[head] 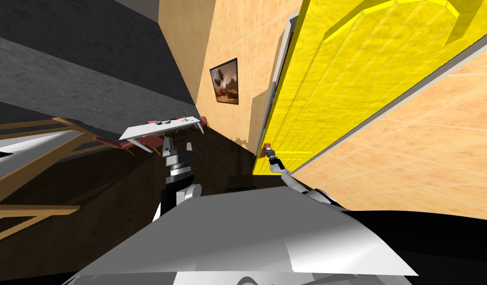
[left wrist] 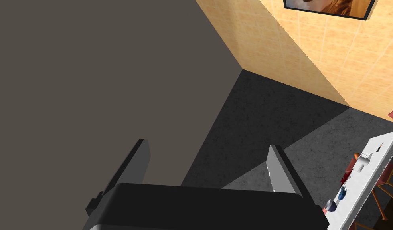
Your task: Pull the door open
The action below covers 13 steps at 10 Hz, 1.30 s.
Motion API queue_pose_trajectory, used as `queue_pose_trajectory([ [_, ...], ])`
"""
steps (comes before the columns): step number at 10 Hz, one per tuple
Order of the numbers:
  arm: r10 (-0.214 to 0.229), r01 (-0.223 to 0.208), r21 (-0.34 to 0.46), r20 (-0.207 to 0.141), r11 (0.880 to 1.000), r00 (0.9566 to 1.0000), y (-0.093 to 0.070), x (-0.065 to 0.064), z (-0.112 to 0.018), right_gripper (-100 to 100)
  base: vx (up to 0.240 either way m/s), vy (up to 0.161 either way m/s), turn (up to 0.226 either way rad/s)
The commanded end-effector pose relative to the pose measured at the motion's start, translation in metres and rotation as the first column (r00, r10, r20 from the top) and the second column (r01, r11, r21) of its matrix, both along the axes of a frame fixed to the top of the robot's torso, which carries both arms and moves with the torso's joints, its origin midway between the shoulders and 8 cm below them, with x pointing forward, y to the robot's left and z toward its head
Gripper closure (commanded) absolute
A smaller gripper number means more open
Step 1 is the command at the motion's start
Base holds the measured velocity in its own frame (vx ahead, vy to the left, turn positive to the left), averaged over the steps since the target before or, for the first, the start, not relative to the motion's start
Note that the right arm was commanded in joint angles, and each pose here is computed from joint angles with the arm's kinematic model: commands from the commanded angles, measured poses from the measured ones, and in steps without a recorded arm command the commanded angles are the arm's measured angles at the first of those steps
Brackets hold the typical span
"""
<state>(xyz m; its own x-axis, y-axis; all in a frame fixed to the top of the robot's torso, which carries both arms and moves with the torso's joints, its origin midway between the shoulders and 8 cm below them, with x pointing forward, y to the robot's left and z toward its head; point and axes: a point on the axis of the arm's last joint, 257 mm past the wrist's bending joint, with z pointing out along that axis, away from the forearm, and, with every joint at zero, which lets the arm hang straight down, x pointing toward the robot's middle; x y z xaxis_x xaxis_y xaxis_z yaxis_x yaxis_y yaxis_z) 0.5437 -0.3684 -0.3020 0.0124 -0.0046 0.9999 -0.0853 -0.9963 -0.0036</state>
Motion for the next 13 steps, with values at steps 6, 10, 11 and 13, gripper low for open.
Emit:
queue_pose_trajectory([
  [6, 0.077, -0.077, -0.003, 0.011, 0.997, 0.9970, 0.014, -0.008, 0.005, 100, -0.193, -0.073, 0.095],
  [10, 0.122, -0.122, -0.002, 0.013, 0.993, 0.9924, 0.022, -0.015, 0.006, 100, -0.196, -0.083, 0.082],
  [11, 0.115, -0.115, -0.003, 0.005, 0.993, 0.9934, 0.021, -0.015, 0.003, 100, -0.080, -0.032, 0.027],
  [13, 0.142, -0.142, -0.004, 0.005, 0.990, 0.9898, 0.025, -0.020, 0.003, 100, -0.158, -0.075, 0.099],
])
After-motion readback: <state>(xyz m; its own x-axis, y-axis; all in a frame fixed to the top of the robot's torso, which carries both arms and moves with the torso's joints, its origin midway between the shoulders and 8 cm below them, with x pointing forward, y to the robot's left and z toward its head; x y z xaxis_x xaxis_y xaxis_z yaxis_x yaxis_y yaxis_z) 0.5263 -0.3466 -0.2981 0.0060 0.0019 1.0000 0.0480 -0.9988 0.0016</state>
